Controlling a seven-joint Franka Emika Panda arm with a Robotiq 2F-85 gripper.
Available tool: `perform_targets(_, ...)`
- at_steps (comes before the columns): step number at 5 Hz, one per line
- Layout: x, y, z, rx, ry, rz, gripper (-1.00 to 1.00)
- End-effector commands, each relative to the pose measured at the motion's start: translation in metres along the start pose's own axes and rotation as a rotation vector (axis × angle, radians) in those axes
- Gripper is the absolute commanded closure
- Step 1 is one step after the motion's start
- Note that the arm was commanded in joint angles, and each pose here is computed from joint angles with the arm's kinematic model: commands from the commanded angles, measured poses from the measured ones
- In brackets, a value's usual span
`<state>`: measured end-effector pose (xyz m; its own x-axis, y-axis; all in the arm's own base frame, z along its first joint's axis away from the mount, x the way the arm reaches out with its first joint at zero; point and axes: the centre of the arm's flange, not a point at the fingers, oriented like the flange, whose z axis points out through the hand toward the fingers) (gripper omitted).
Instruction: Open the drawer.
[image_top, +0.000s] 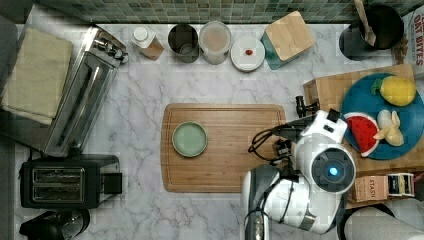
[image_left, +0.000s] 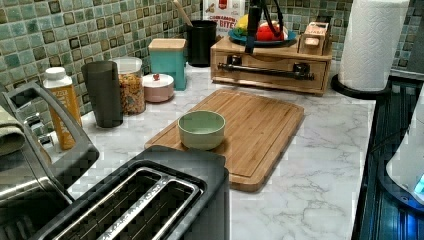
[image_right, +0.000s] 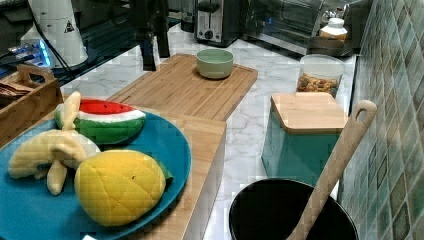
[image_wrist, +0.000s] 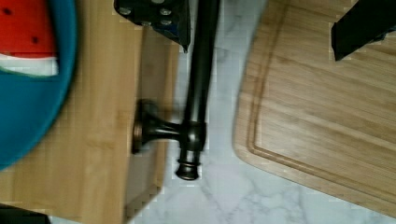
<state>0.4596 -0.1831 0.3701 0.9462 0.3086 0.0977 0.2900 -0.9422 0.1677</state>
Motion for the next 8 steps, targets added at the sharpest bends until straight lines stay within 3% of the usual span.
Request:
perform_targets(1,-0.012,-0.004,0.036,0.025,-0.012,-0.109,-1.0)
perform_targets(3,-0.021,-0.001,0.064,0.003,-0.056,-0.098,-1.0)
perform_targets(4,-0.031,0.006,0.088,-0.039,-0.042,-0.084,-1.0)
perform_targets(6,-0.039,0.004,0.131,-0.028,0.04,-0.038,-1.0)
perform_targets(8,-0.028,-0.004,0.15,-0.035,-0.016,-0.006,-1.0)
